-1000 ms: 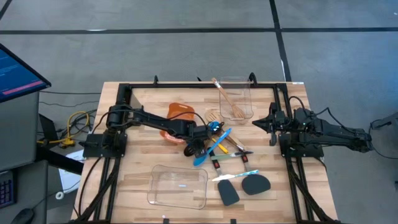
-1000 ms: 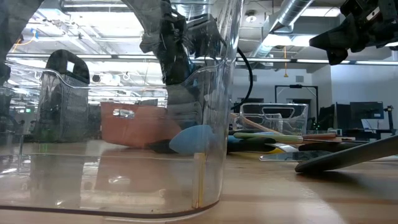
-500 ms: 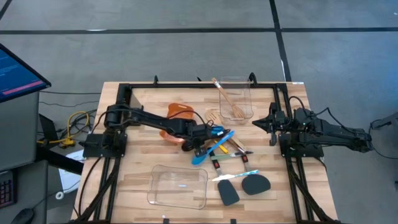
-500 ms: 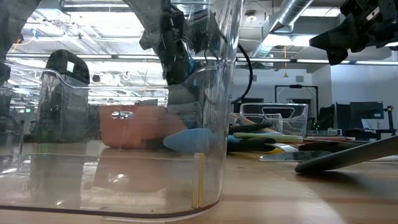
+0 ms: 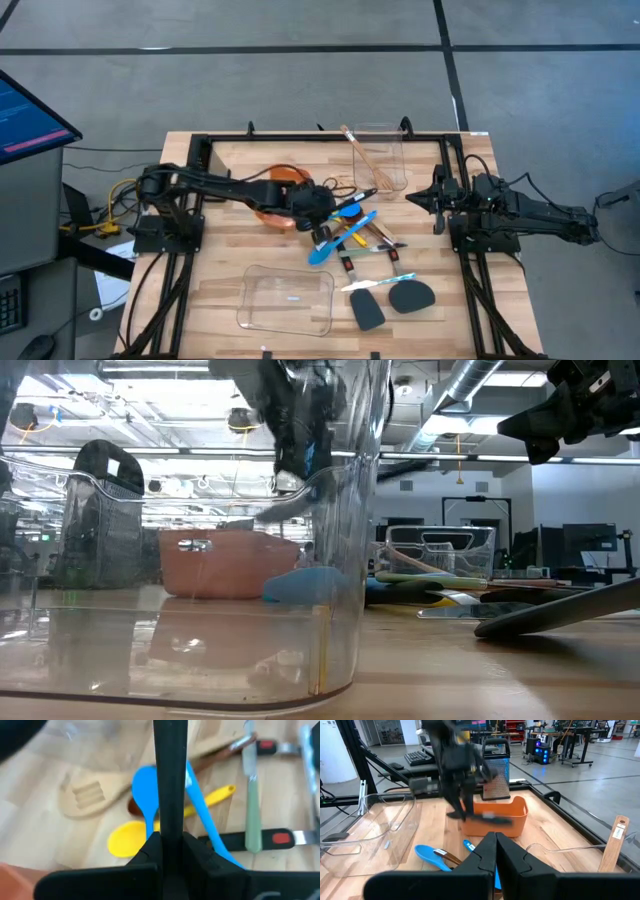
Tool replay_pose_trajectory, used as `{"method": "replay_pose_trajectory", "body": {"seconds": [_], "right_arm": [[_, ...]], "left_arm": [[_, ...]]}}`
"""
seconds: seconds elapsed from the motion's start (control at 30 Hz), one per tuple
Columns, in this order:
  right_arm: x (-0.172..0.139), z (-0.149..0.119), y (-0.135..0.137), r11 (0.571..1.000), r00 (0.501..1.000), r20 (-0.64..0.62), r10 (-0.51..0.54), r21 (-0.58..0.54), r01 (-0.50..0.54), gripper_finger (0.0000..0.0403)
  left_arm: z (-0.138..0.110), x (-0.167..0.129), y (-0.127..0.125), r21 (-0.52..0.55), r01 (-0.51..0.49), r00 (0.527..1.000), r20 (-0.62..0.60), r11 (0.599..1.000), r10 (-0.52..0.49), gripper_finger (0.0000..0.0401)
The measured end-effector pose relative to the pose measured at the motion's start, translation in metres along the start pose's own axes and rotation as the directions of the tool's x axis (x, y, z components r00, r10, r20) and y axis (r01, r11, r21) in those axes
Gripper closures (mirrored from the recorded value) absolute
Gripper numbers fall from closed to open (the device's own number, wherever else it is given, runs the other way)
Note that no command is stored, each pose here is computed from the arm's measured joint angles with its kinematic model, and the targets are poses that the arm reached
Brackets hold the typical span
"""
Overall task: Pick & Place Kitchen Items
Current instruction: Put the black spatula into the top transparent bin
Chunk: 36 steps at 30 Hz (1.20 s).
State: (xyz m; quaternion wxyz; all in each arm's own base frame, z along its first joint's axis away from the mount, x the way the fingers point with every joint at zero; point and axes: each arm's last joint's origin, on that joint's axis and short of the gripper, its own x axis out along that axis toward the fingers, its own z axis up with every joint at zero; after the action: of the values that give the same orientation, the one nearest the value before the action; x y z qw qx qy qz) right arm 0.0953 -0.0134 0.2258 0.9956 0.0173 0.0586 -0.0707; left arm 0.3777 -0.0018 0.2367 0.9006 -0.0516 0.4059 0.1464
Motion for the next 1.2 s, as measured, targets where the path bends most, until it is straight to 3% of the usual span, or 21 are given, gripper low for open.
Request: {"method": "replay_pose_trajectory", "body": {"seconds": [0.3,0.43,0.7,1.2], "right_arm": [[0.0,0.001,0.0,1.0,1.0,0.015,0.0,0.0,0.0,0.0402],[0.0,0.006,0.0,1.0,0.998,0.068,0.002,0.0,-0.002,0.0402],[0.007,0.014,0.001,1.0,0.993,0.122,0.007,0.0,-0.007,0.0396],[0.058,0.024,0.001,1.0,0.975,0.22,0.01,0.015,-0.013,0.0252]], "left_arm": [[0.027,-0.044,0.007,0.132,-0.077,0.968,0.248,0.988,0.042,0.0382],[0.039,-0.047,0.01,0.187,-0.107,0.934,0.355,0.977,0.035,0.0384],[0.05,-0.046,0.022,0.208,-0.046,0.901,0.43,0.977,-0.049,0.0384],[0.053,-0.046,0.025,0.213,-0.021,0.89,0.449,0.977,-0.079,0.0383]]}}
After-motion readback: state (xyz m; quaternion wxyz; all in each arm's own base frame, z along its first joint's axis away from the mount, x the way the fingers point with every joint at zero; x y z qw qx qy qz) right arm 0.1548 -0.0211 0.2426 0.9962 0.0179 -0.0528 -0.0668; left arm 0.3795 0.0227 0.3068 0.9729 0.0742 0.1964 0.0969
